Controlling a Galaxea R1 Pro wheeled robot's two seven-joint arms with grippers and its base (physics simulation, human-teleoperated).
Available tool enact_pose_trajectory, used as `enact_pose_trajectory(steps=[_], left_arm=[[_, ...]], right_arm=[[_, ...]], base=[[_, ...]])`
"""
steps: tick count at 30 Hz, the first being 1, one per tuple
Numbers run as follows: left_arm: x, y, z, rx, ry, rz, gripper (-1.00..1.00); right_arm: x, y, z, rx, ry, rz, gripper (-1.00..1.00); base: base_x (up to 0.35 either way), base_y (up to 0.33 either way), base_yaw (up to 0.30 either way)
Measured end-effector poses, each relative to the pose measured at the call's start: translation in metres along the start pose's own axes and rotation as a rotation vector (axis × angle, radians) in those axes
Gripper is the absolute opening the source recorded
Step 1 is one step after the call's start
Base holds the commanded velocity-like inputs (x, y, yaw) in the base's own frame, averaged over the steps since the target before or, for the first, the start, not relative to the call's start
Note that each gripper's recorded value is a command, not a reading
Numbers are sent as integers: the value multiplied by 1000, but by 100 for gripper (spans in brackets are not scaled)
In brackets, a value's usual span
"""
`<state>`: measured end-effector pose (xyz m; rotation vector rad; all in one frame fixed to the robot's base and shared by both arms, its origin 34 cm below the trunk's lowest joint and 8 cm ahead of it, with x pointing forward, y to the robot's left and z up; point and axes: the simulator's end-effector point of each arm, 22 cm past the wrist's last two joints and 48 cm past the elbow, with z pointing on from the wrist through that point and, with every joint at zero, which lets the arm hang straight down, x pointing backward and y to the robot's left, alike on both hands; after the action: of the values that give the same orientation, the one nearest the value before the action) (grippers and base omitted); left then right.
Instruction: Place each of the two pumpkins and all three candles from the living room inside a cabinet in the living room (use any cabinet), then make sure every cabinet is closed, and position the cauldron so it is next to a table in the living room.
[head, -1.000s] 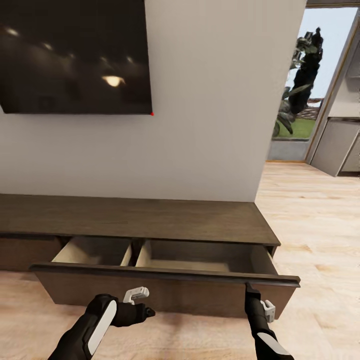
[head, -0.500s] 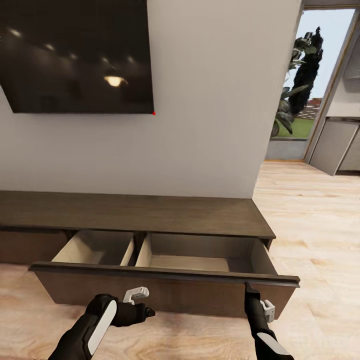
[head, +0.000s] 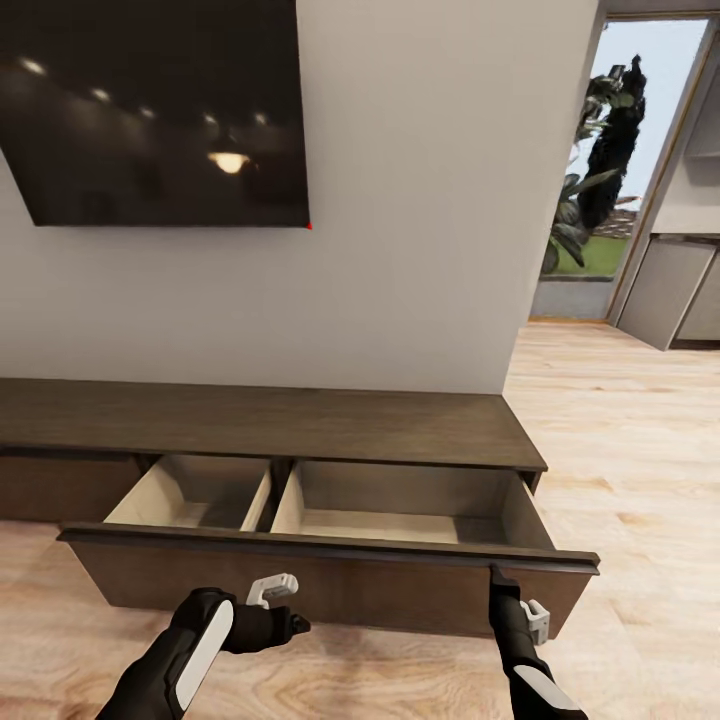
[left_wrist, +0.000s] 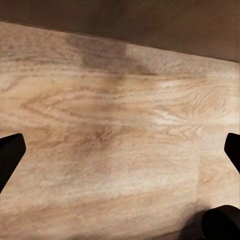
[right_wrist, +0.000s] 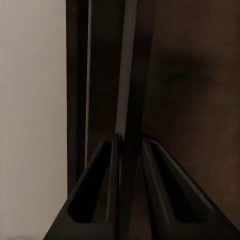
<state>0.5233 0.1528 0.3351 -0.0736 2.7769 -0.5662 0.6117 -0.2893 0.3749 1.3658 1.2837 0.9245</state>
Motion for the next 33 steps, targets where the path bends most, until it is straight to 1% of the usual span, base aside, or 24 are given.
enact_pose_trajectory(steps=[19,33], left_arm=[[0,0,0,-1,1,1,100],[0,1,0,-1,0,0,100]], right_arm=[[1,0,0,0,0,4,-100],[0,0,0,0,1,4,-100]], base=[[-73,0,0],[-22,0,0]])
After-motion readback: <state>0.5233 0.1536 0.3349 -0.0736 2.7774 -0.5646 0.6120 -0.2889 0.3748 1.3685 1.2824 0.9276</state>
